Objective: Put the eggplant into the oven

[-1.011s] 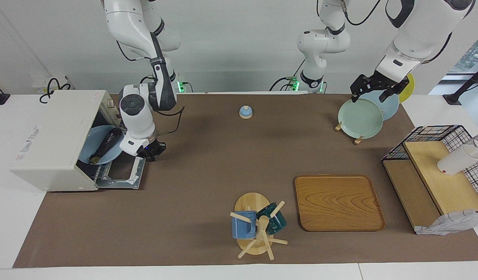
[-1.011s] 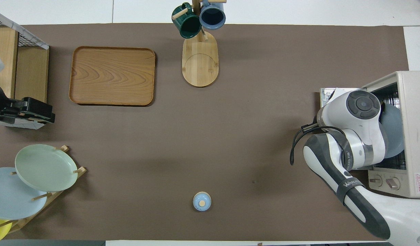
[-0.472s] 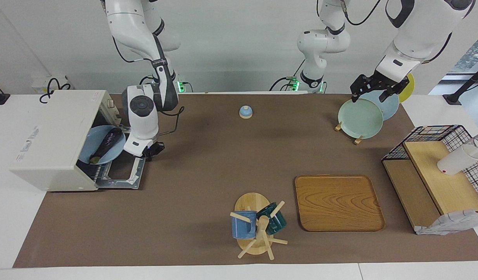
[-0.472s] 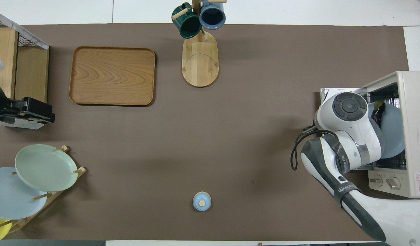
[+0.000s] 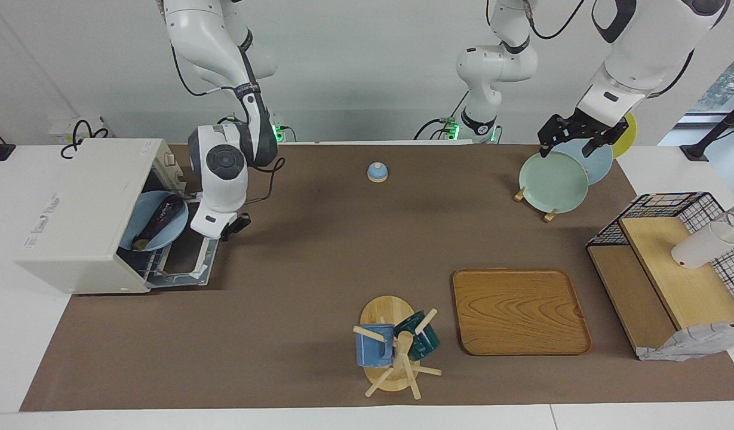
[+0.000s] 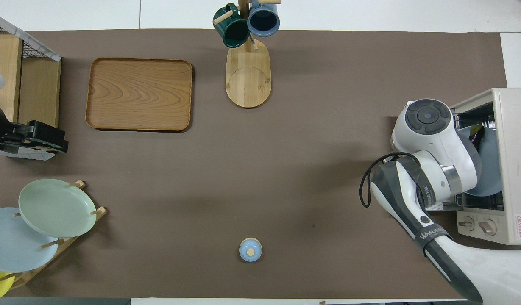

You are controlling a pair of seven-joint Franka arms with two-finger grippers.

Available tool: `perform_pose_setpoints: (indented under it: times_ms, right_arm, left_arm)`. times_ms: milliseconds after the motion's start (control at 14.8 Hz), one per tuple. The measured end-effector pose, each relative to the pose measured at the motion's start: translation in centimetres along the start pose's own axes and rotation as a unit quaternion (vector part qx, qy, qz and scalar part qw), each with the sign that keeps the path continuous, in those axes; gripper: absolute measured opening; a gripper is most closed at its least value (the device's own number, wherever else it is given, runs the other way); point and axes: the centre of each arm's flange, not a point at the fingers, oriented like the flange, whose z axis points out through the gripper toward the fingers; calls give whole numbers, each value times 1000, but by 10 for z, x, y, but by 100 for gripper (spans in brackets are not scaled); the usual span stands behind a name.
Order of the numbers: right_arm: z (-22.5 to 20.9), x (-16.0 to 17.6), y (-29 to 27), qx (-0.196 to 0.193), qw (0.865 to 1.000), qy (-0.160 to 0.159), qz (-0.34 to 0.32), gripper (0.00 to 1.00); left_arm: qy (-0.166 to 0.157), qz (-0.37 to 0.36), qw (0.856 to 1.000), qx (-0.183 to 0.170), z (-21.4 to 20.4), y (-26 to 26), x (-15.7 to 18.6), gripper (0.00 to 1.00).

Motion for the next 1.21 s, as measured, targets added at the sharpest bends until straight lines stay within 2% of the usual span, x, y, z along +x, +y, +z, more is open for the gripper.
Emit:
perform_pose_setpoints:
  times_ms: [472, 741, 943, 1078, 1213]
  right_arm:
    - [-66, -52, 77, -7, 1000, 5, -16, 1]
    - [-72, -84, 131, -12, 1000, 5, -16, 1]
    - [-72, -84, 132, -11, 1000, 6, -21, 1]
    - [-78, -87, 134, 3, 1000, -3, -13, 1]
    - [-101, -89, 135, 38, 999, -4, 1, 4]
  left_arm:
    - [0, 0, 1000, 0, 0, 0, 0, 100]
    - [0, 0, 1000, 0, 0, 0, 0, 100]
    - [0, 0, 1000, 0, 0, 0, 0, 100]
    - [0, 0, 1000, 0, 0, 0, 0, 100]
    - [0, 0, 1000, 0, 0, 0, 0, 100]
